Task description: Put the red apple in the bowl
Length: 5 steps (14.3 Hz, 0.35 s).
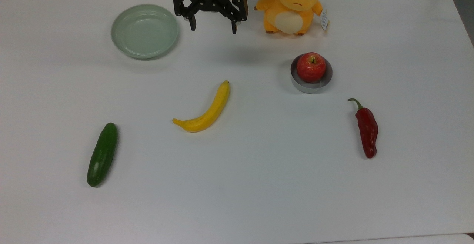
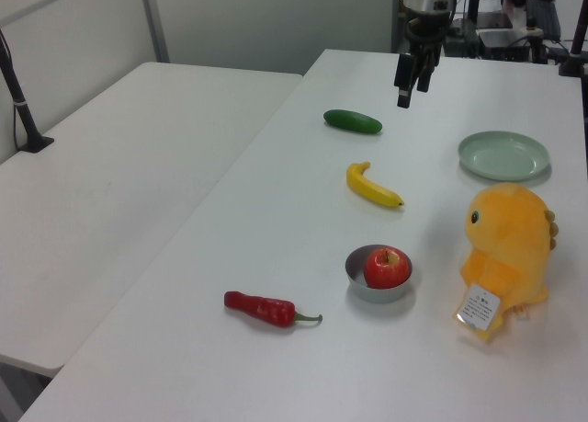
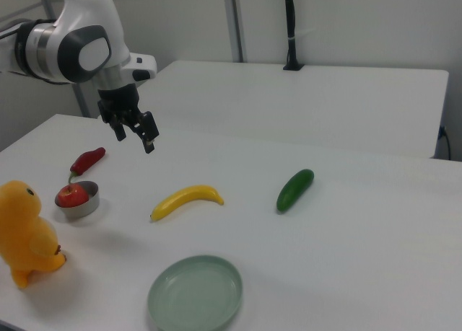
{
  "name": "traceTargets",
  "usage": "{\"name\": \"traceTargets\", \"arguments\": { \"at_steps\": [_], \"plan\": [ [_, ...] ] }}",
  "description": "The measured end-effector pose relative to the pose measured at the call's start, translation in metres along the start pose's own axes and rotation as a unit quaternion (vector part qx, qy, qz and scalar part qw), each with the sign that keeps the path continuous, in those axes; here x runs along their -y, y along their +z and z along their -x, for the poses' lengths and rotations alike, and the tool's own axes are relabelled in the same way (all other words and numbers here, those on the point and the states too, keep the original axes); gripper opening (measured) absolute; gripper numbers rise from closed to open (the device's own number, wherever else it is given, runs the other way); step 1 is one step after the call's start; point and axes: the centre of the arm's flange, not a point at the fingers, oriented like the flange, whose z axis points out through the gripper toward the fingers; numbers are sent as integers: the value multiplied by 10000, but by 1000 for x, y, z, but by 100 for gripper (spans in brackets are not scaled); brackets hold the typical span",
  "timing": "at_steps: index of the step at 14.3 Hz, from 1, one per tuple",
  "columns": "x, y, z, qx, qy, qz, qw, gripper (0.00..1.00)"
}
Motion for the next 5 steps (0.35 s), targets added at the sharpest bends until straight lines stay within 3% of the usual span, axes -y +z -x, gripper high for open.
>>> {"name": "traceTargets", "arguments": {
  "at_steps": [5],
  "plan": [
    [2, 7, 3, 73, -152, 12, 9999, 100]
  ]
}}
